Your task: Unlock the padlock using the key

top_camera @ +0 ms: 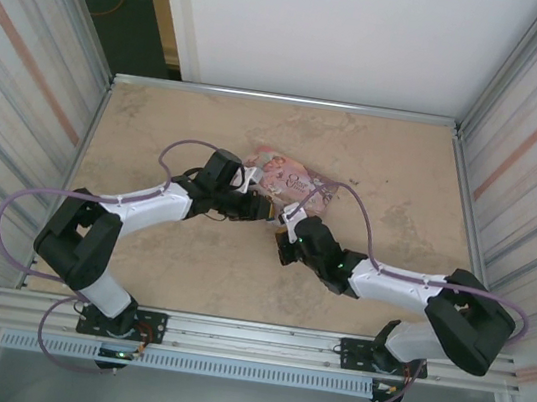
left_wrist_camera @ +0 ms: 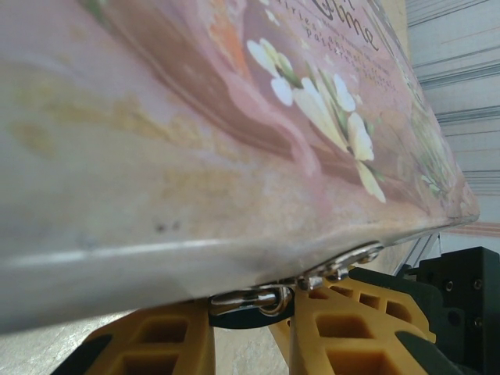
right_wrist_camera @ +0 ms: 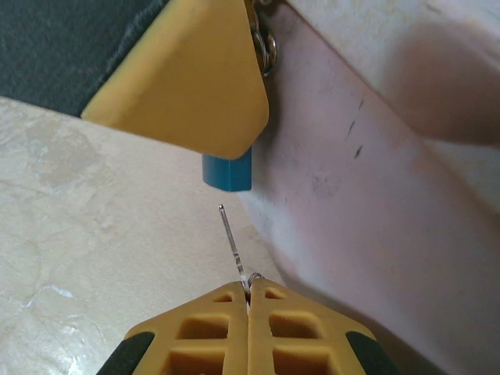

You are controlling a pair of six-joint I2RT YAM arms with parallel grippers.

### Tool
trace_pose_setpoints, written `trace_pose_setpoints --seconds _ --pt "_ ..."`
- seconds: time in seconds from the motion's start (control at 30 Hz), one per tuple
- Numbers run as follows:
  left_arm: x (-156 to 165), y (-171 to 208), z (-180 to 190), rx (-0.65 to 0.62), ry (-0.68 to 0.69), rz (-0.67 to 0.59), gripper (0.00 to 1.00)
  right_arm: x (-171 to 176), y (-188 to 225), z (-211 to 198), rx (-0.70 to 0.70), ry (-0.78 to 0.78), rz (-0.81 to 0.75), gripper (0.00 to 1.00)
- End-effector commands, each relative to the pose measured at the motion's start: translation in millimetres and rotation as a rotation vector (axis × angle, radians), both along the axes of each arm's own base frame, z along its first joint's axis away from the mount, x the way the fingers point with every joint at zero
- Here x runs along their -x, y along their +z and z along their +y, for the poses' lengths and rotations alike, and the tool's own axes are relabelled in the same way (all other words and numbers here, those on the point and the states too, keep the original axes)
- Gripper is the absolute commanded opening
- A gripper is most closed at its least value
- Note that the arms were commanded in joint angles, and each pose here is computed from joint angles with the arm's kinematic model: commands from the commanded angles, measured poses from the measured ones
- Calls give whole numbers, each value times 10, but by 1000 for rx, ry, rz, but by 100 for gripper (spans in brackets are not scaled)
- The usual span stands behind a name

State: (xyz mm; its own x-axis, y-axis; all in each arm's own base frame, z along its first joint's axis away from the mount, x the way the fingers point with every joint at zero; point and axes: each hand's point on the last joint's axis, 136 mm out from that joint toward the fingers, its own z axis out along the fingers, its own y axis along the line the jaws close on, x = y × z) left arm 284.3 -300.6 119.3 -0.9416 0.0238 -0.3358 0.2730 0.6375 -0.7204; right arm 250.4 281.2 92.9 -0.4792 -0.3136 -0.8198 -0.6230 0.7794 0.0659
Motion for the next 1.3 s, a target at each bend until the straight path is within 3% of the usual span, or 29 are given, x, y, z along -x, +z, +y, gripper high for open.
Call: trace_pose_setpoints --seconds 0.0,1.27 --pt "0 309 -85 64 -19 -50 19 -76 110 91 -22 -10 -30 0" --pt "6 181 -54 41 -6 -45 19 -105 140 37 -74 -66 -29 0"
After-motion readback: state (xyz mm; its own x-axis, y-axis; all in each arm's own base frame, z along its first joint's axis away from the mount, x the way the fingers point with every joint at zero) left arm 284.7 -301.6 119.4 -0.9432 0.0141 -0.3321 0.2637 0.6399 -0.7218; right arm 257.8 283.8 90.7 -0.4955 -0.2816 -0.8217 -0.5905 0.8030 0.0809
